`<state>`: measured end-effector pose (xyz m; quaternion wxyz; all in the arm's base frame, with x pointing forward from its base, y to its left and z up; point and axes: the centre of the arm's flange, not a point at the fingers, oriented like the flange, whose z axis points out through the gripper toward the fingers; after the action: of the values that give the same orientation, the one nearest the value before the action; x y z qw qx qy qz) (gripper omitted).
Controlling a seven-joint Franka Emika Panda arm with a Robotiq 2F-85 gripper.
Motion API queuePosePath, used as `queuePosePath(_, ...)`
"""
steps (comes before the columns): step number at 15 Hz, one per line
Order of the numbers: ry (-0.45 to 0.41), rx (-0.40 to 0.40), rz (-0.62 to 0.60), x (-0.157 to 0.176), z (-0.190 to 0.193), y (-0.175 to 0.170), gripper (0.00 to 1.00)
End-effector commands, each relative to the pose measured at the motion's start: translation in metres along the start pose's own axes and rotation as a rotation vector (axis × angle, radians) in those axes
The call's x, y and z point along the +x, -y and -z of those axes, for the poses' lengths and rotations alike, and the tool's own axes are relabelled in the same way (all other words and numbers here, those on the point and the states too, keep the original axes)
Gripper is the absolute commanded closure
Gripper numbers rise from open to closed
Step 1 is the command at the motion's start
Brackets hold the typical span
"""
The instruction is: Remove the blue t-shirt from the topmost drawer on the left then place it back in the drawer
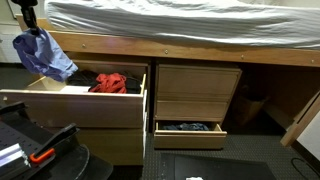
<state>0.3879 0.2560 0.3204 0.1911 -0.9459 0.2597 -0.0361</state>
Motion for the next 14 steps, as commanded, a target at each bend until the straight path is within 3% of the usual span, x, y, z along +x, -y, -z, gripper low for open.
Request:
queuePosePath(1,-0.049,0.078,0.073,-0.002,-0.009,-0.01,0.98)
queuePosePath(6,-0.15,0.148,0.2,0.002,-0.008,-0.007,0.98)
queuePosePath(7,-0.125,0.109,0.162,0.0,0.0,0.002,0.67)
queuePosePath(8,-0.127,0.112,0.168,0.0,-0.001,0.002,0.9)
queuePosePath(11,-0.127,0.111,0.166,0.0,-0.001,0.002,0.7)
queuePosePath(14,-0.127,0.111,0.166,0.0,-0.001,0.002,0.67)
